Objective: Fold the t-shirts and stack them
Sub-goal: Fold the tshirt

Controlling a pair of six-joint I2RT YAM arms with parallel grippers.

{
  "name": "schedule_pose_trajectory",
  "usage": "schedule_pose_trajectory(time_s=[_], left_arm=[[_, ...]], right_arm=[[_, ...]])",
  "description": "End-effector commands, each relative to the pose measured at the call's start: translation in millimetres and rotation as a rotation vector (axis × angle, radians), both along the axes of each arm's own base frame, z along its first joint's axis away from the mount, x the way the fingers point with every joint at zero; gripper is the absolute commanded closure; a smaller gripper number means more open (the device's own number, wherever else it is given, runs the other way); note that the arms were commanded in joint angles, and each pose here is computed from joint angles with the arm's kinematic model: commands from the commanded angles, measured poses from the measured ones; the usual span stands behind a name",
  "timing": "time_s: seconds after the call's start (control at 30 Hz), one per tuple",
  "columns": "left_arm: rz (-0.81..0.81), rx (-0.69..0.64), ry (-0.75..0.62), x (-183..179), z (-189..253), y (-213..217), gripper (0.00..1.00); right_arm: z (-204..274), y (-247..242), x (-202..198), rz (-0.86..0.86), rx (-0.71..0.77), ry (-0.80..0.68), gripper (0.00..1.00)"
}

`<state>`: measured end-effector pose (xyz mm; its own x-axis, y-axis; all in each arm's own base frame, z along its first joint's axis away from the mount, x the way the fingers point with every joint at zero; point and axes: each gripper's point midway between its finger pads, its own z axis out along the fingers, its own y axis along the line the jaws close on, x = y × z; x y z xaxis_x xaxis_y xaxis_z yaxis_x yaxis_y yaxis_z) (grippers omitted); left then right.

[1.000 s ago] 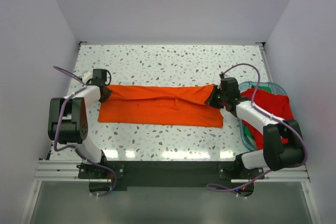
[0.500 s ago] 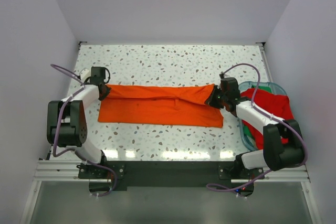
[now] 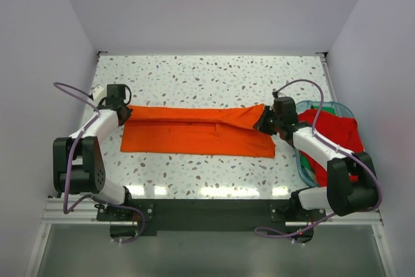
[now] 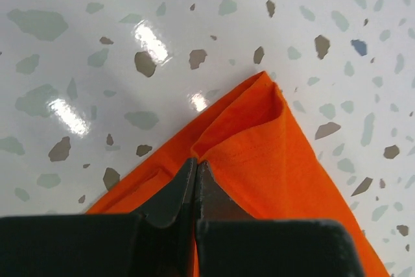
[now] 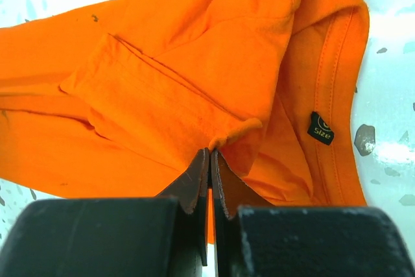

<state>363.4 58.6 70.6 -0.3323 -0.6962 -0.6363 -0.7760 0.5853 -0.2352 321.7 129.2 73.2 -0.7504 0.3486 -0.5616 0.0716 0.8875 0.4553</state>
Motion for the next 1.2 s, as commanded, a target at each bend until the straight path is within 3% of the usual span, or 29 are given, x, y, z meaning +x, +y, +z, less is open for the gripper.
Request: schedule_pose_trajectory(time_s=[0.0,0.17,0.2,0.27,0.3,0.4,0.5,0.63,0.83,1.17], left_arm=[[0.034,0.012,-0.006,-11,-1,7,1.0],[0.041,-0.021,-0.001,-25,-14,2,0.99],[0.037,-0.036,-0.007,-26,-15,-1,0.95],[0.034,-0.046,-0.027,-29,-14,-4,0.72],[0.029,-0.054,-0.036,-29,-13,-5,0.67],[0.015,-0.067,-0.078,-26,-3,-9,0.61],[-0.003,-0.075,-0.111,-19,10,-12,0.59],[-0.05,-0.092,-0.161,0,26,-19,0.58],[-0.122,-0.106,-0.115,22,13,-37,0.62],[-0.122,-0.125,-0.054,10,-22,-40,0.64]], right_arm=[[6,4,-1,0.006,0.031,-0.033,1.0],[-4,4,-9,0.011,0.043,-0.02,0.97],[-7,4,-12,0.013,0.043,-0.012,0.9],[-4,5,-14,0.02,0.053,-0.017,0.79],[-1,6,-15,0.025,0.053,-0.023,0.68],[16,2,-13,0.02,0.043,-0.064,0.52],[36,2,-3,0.017,0.035,-0.113,0.46],[44,18,27,0.072,0.012,-0.12,0.45],[37,58,64,0.16,-0.094,-0.114,0.45],[-2,99,77,0.231,-0.296,-0.071,0.39]])
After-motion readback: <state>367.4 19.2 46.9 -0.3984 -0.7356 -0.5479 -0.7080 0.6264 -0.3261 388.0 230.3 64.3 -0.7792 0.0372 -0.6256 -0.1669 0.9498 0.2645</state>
